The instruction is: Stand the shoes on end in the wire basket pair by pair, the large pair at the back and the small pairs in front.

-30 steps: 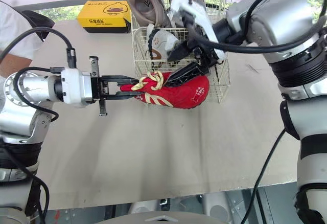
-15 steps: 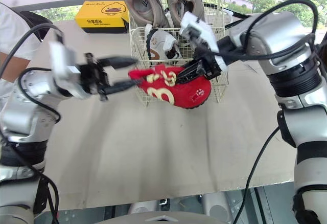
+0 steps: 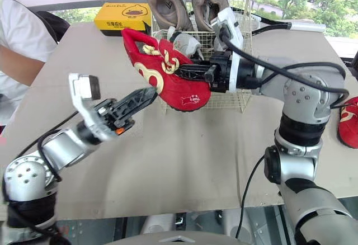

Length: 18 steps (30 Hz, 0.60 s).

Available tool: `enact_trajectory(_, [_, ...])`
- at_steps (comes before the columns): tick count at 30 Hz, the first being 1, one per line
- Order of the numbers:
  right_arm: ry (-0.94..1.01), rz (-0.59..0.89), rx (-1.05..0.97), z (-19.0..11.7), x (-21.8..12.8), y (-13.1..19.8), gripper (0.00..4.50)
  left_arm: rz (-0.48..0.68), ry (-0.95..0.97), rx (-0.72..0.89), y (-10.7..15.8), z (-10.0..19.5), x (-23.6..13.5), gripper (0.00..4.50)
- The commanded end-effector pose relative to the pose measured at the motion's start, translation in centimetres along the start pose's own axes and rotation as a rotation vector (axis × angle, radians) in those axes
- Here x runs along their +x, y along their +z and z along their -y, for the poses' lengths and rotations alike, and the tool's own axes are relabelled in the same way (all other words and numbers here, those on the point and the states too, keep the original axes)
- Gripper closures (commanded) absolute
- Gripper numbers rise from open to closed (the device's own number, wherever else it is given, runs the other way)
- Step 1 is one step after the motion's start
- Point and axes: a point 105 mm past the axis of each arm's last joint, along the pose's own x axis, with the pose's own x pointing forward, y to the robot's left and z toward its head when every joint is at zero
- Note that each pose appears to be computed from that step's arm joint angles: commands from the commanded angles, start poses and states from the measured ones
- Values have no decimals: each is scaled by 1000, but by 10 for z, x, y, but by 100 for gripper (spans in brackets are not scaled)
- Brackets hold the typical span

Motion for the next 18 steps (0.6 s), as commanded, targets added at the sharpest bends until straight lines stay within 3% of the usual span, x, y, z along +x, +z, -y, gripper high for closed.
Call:
enact_trajectory(1, [-14,72,-37,-8,-4,10,450,7,-28,-18,5,6,7,101])
enact_trajectory(5, [-40,138,-67,-11,-7,13,450,-7,-61,6,14,8,14,249])
enact_trajectory(6, [-51,162,-70,-10,-9,14,366,-11,-73,24,17,9,15,301])
enact_trajectory(8, [-86,185,-123,-12,-16,12,285,-13,-86,119,32,8,20,377])
enact_trajectory(9, [-121,197,-180,-12,-24,11,217,-28,-85,227,42,6,23,395])
enact_trajectory(12, [-179,197,-319,-19,-47,4,165,-155,-117,646,55,-1,28,396])
enact_trajectory(14, [-176,177,-357,-27,-62,-8,76,-174,-156,797,68,-6,33,396])
enact_trajectory(18, [-220,125,-412,-40,-93,-26,75,-172,-215,941,94,-15,45,396])
